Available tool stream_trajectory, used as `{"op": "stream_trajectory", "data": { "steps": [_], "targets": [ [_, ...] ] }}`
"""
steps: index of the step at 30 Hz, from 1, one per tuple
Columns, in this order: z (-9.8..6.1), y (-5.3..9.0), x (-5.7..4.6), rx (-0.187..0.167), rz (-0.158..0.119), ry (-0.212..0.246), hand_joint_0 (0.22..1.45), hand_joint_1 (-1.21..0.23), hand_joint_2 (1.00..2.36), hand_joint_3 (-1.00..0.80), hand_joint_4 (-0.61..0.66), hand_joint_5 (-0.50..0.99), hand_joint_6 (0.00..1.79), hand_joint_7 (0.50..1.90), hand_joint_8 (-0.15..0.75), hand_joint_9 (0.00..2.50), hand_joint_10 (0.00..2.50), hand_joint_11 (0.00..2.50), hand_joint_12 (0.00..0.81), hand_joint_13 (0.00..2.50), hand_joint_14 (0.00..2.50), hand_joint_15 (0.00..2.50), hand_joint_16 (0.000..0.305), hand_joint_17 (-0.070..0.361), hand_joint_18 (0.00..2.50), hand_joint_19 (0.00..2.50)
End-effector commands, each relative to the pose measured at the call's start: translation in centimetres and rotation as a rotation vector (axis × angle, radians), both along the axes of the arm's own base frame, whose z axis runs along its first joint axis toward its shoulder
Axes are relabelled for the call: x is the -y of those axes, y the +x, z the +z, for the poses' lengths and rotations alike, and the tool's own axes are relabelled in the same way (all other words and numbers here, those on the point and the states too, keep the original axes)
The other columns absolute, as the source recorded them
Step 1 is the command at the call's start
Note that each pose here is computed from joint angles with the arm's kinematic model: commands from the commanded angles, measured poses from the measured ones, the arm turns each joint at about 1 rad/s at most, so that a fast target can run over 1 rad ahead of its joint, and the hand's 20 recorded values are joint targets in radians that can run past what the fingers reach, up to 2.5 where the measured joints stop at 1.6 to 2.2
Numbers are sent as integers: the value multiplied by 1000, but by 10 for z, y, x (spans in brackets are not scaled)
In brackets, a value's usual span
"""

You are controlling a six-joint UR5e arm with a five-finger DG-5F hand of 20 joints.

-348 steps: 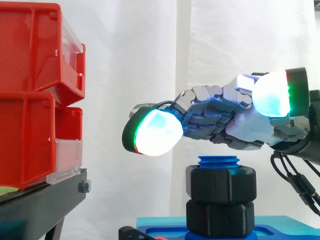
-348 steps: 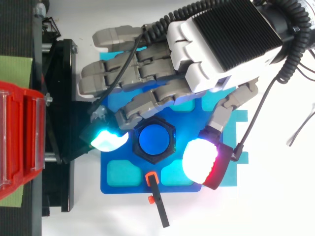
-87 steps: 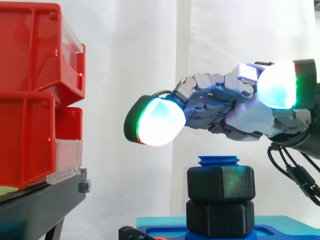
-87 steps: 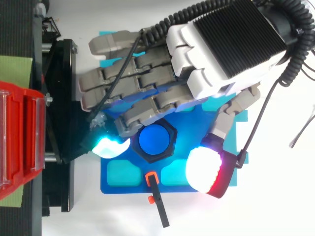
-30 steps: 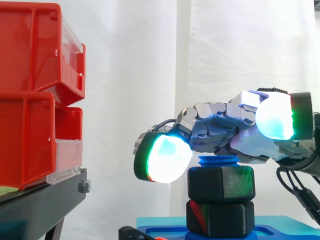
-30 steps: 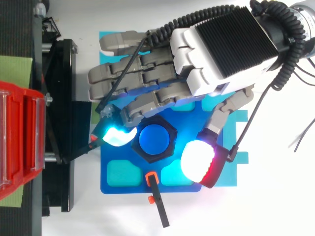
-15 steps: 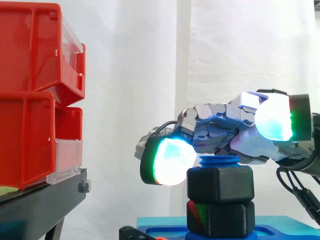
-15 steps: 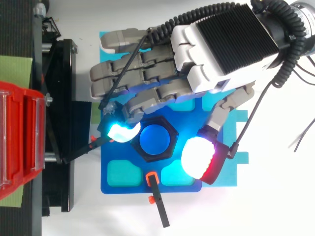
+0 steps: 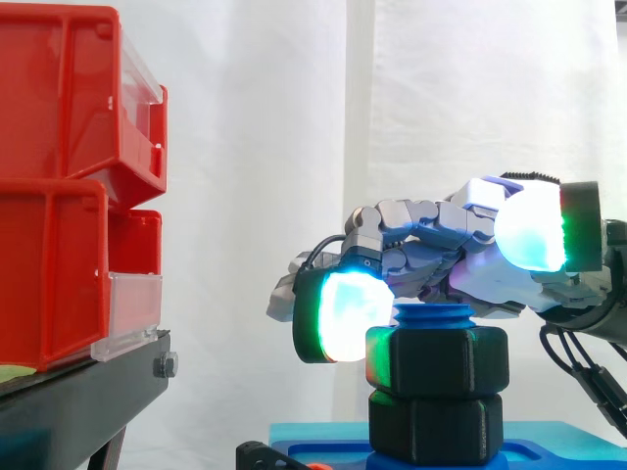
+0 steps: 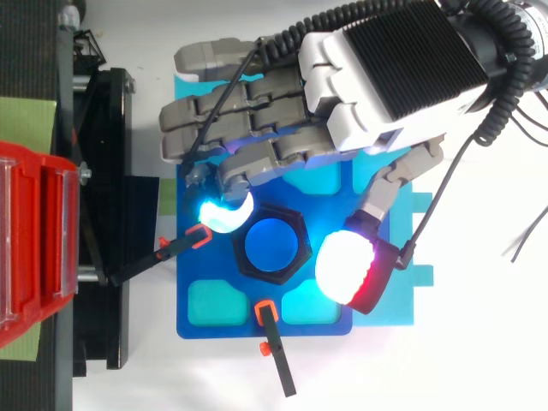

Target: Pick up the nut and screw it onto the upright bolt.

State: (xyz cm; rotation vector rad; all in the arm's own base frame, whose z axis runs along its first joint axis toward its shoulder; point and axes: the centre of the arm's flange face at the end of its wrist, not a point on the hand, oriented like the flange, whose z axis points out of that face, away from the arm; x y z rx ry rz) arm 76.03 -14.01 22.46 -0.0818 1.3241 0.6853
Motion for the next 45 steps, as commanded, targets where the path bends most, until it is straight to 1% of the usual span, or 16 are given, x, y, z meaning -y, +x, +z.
{"op": "stream_trajectory", "data": {
  "steps": [1, 2, 3, 5, 6, 7, 8, 9, 11, 17, 20, 24, 31, 34, 40, 45],
  "targets": [
    [0, 0, 2, 0, -1, 0, 441, -170, 1000, -500, 257, -137, 602, 1238, 295, 504, 0, 0, 352, 441, 0, 0, 35, 80, 95, 0],
    [0, -1, 3, 0, -2, 0, 443, -173, 1000, -500, 264, -137, 650, 1159, 301, 527, 0, 0, 348, 460, 0, 0, 35, 79, 108, 0],
    [0, -1, 4, 0, -3, -1, 443, -174, 1000, -500, 266, -137, 653, 1153, 305, 540, 0, 0, 348, 464, 0, 0, 35, 79, 111, 0],
    [0, -1, 5, -1, -4, 0, 449, -186, 1000, -500, 256, -133, 750, 1028, 310, 619, 0, 0, 344, 516, 0, 0, 33, 74, 173, 0],
    [0, -2, 7, 1, -4, -1, 450, -186, 1000, -500, 252, -133, 756, 1032, 312, 626, 0, 0, 343, 521, 0, 0, 33, 74, 177, 0],
    [0, -2, 8, 4, -2, -2, 452, -190, 1000, -500, 241, -133, 802, 1068, 320, 728, 1, 0, 342, 557, 0, 0, 33, 74, 216, 0],
    [1, -2, 10, 8, -3, -3, 456, -199, 1000, -500, 228, -127, 833, 1160, 331, 868, 2, 93, 332, 598, 0, 0, 31, 70, 255, 0],
    [1, -2, 10, 11, -1, -4, 456, -200, 1000, -500, 223, -127, 833, 1163, 331, 867, 2, 104, 332, 607, 0, 0, 31, 70, 257, 0],
    [2, -2, 12, 17, -3, -5, 460, -210, 1000, -500, 212, -120, 843, 1240, 325, 934, 4, 141, 323, 640, 0, 0, 29, 66, 289, 0],
    [2, -3, 16, 19, -4, -9, 464, -226, 1000, -500, 213, -101, 855, 1293, 329, 991, 5, 167, 312, 714, 0, 32, 27, 62, 346, 0],
    [2, -3, 16, 18, -4, -8, 466, -240, 1000, -500, 202, -81, 854, 1314, 331, 1085, 6, 183, 289, 800, 3, 90, 27, 60, 450, 0],
    [2, -3, 18, 21, -7, -9, 469, -210, 1000, -500, 156, -57, 844, 1349, 314, 1212, 6, 192, 274, 928, 5, 141, 26, 59, 573, 0],
    [2, -4, 21, 22, -7, -10, 471, -191, 1000, -500, 72, -20, 835, 1280, 289, 1444, 7, 230, 239, 1111, 7, 198, 23, 51, 739, 0],
    [2, -5, 24, 22, -9, -9, 474, -193, 1000, -500, 53, -9, 830, 1252, 268, 1512, 8, 251, 227, 1174, 8, 213, 20, 45, 791, 0],
    [3, -5, 26, 23, -5, -12, 476, -197, 1000, -500, 39, -6, 827, 1212, 269, 1540, 8, 266, 227, 1203, 10, 211, 19, 43, 812, 0],
    [8, -3, 26, 34, -5, -13, 476, -199, 1000, -500, 45, -5, 815, 1202, 271, 1556, 12, 287, 227, 1199, 8, 185, 18, 41, 799, 0]
  ]
}}
